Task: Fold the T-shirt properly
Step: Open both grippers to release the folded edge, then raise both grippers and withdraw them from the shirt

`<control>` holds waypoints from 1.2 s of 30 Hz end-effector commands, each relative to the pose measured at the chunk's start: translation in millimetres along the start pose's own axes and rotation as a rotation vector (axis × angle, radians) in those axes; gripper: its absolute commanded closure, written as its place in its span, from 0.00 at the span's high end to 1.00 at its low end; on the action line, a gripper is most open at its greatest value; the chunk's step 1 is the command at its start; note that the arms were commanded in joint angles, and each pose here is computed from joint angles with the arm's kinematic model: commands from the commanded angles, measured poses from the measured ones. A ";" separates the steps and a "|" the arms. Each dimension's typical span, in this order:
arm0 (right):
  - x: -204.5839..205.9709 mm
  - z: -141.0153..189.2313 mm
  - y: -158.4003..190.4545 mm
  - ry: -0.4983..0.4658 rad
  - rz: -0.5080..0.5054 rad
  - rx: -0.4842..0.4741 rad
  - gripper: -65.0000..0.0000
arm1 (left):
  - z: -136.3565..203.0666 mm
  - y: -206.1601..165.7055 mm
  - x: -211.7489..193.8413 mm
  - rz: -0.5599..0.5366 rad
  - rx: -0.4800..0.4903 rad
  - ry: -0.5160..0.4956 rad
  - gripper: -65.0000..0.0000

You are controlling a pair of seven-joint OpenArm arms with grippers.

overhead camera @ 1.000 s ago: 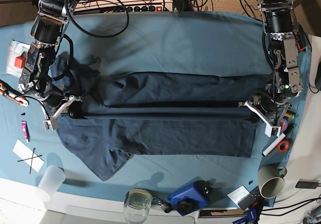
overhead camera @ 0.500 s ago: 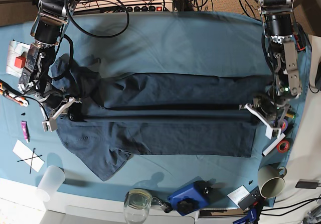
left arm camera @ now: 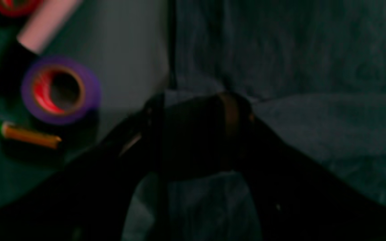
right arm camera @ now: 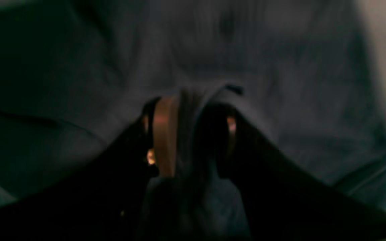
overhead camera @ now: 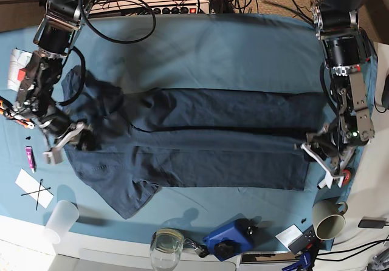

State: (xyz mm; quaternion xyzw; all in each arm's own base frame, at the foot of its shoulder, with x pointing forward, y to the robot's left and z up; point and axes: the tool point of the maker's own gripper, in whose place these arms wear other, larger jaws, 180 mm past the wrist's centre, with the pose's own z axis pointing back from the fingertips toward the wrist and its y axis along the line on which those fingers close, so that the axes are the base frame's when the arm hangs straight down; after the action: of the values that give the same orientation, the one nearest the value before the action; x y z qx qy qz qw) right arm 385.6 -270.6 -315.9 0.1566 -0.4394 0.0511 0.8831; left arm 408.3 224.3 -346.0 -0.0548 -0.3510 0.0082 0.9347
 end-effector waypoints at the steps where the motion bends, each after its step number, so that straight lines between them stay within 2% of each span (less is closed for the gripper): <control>1: 31.4 12.3 -3.0 -0.082 0.039 -0.011 0.29 | 9.2 3.7 26.7 -0.012 0.010 -0.060 0.37; 7: 27.1 19.3 -2.6 -0.027 0.066 -0.027 0.29 | 10.0 3.4 21.4 -0.012 0.010 -0.008 0.37; 12: 26.0 19.4 -2.9 -0.025 0.064 -0.028 0.29 | 10.1 3.5 20.1 -0.012 0.010 0.000 0.37; 15: 26.8 19.8 -2.3 -0.026 0.061 -0.025 0.29 | 14.7 4.3 16.1 -0.014 0.004 0.038 0.37; 19: 35.4 28.0 -0.3 -0.069 0.030 0.004 0.29 | 31.1 13.1 25.2 -0.029 -0.003 0.028 0.37; 27: 50.2 74.2 -35.4 -0.180 -0.056 -0.076 0.29 | 63.6 49.9 36.0 -0.094 0.048 0.015 0.37; 31: 44.8 89.3 -49.7 -0.150 -0.060 -0.112 0.29 | 76.6 65.8 35.8 -0.131 0.075 0.021 0.37; 36: 28.8 102.4 -62.3 -0.059 -0.037 -0.151 0.30 | 85.2 79.7 25.0 -0.161 0.115 0.050 0.37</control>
State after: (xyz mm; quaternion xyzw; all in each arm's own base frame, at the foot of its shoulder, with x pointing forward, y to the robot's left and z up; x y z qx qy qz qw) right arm 332.8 -357.9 -271.6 0.1084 -0.4372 -0.0132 0.8927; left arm 366.3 305.5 -292.4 0.0158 -0.3094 -0.0466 0.9497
